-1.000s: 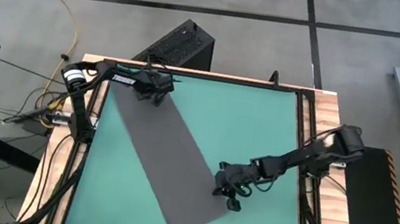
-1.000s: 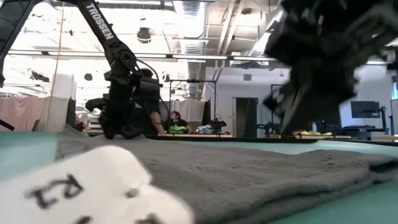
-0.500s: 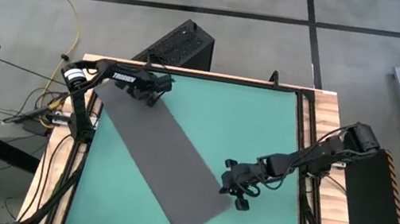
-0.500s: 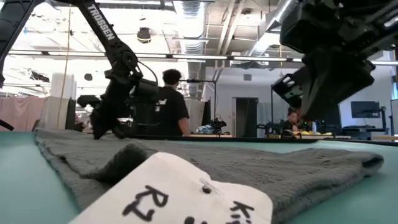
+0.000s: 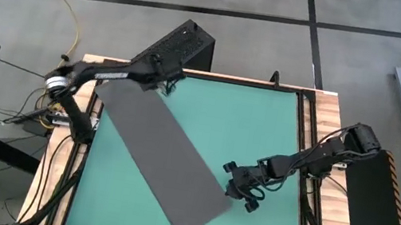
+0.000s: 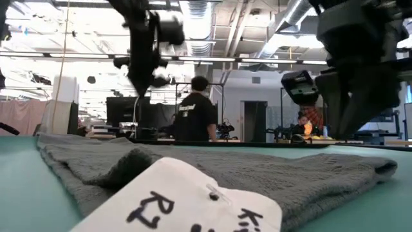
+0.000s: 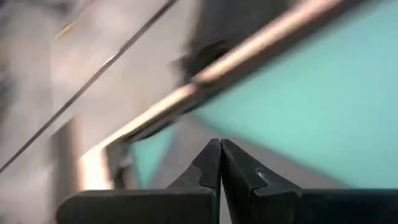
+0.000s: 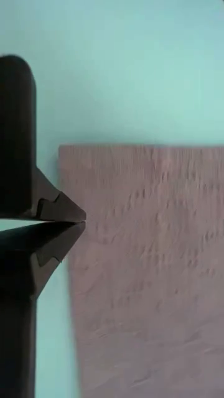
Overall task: Roll towel
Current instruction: Roll the gray towel
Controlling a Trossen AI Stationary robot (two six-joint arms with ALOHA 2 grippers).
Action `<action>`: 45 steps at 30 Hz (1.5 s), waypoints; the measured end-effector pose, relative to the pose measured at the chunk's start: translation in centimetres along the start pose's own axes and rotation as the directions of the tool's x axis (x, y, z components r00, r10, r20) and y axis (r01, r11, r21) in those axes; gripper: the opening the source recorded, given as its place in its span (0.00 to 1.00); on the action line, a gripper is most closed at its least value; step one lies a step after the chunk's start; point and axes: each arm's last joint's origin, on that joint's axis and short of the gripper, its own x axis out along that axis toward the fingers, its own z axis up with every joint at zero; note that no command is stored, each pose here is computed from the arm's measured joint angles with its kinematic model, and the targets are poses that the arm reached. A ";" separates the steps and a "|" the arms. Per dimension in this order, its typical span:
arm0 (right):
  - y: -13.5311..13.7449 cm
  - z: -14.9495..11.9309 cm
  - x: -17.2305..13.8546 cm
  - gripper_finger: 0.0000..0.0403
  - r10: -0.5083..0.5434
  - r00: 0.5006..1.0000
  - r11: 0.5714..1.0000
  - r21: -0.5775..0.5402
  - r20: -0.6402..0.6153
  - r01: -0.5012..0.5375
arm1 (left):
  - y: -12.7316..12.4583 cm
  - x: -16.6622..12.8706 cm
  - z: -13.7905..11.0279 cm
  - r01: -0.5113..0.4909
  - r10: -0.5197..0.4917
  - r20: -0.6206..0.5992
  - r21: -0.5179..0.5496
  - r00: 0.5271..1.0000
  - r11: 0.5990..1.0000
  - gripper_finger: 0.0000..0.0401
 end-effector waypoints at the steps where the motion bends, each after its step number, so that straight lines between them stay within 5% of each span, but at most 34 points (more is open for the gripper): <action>1: 0.3 0.1 0.0 0.12 0.005 1.000 1.000 -0.030 0.003 -0.005 | -0.6 -1.9 -0.3 0.093 -0.094 0.039 0.022 0.995 0.995 0.00; 5: 1.7 0.5 0.2 0.22 -0.048 0.999 0.988 -0.150 -0.010 0.046 | -4.6 -9.9 -3.7 0.459 -0.489 0.158 0.192 0.858 0.867 0.00; 8: 3.2 0.7 0.3 0.30 -0.109 0.994 0.956 -0.276 -0.021 0.099 | -8.1 -15.2 -8.0 0.597 -0.663 0.203 0.305 0.721 0.742 0.00; 13: 5.4 1.0 0.2 0.43 -0.217 0.976 0.867 -0.464 -0.022 0.183 | -14.3 -21.2 -15.4 0.646 -0.806 0.285 0.487 0.518 0.588 0.00; 17: 6.2 1.0 0.2 0.48 -0.243 0.970 0.839 -0.506 -0.018 0.200 | -18.6 -23.8 -20.2 0.543 -0.862 0.319 0.677 0.393 0.498 0.02; 21: 6.6 0.7 0.1 0.50 -0.268 0.962 0.824 -0.531 -0.054 0.199 | -22.2 -24.0 -22.5 0.485 -0.862 0.272 0.736 0.428 0.473 0.11; 28: 6.6 -0.1 0.2 0.49 -0.301 0.946 0.805 -0.565 -0.125 0.182 | -27.0 -24.6 -23.8 0.450 -0.880 0.058 0.843 0.472 0.297 0.34; 38: 6.5 -1.2 2.9 0.49 -0.314 0.931 0.794 -0.590 -0.188 0.149 | -26.5 -27.3 -23.6 0.412 -0.825 -0.027 0.875 0.565 0.254 0.44; 45: 6.9 -1.0 3.5 0.49 -0.333 0.930 0.783 -0.595 -0.158 0.179 | -27.3 -25.9 -25.5 0.466 -0.801 -0.164 0.871 0.575 0.155 0.44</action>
